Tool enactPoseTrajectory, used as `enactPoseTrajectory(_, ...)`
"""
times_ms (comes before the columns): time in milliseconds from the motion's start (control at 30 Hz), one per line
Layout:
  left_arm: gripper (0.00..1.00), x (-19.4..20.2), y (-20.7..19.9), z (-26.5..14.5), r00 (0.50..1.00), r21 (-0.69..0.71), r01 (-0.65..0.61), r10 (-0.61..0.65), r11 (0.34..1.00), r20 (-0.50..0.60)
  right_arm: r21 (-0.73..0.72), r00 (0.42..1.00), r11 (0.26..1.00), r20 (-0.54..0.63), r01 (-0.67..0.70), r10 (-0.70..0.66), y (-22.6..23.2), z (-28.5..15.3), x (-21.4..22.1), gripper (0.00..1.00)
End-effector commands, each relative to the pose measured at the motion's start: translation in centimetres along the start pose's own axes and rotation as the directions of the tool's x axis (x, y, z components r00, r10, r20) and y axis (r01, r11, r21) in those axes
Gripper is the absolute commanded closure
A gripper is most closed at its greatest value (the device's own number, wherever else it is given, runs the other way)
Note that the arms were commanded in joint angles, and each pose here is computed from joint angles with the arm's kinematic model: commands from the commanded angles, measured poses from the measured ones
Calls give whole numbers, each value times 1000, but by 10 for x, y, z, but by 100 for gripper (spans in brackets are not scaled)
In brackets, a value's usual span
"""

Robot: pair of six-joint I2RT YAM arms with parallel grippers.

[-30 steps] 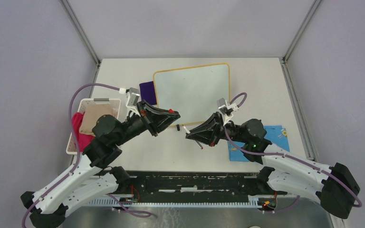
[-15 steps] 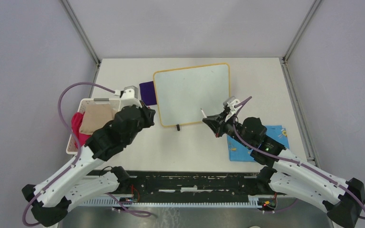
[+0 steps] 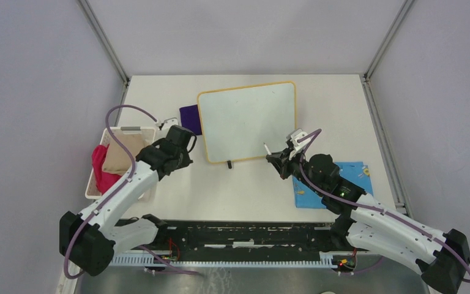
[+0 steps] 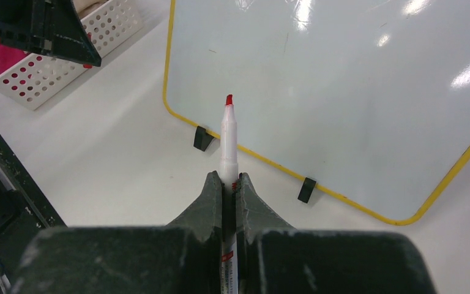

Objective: Write a sentence on the whiteboard
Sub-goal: Place the pen cap at the center of the board.

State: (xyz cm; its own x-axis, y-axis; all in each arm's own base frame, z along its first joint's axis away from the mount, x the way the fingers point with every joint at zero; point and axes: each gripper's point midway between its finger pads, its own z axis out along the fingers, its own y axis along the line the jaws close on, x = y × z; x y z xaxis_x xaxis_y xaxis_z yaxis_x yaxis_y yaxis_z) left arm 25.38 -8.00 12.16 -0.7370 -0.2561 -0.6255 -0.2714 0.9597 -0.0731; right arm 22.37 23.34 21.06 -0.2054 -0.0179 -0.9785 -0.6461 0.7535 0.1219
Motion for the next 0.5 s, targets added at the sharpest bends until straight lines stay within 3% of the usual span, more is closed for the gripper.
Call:
enactPoseTrajectory(0, 98, 6, -12, 33, 997, 33, -9, 12, 999, -70, -27, 999, 1000, 48, 11, -10, 4, 0, -9, 100)
enactPoseTrajectory(167, 97, 2, -12, 63, 995, -41, -51, 47, 998, -92, -33, 999, 999, 47, 12, -11, 5, -2, -7, 100)
enactPoseTrajectory(467, 94, 12, -18, 93, 984, -50, -84, 75, 995, -160, -40, 998, 999, 67, 17, -14, 6, -4, -13, 100)
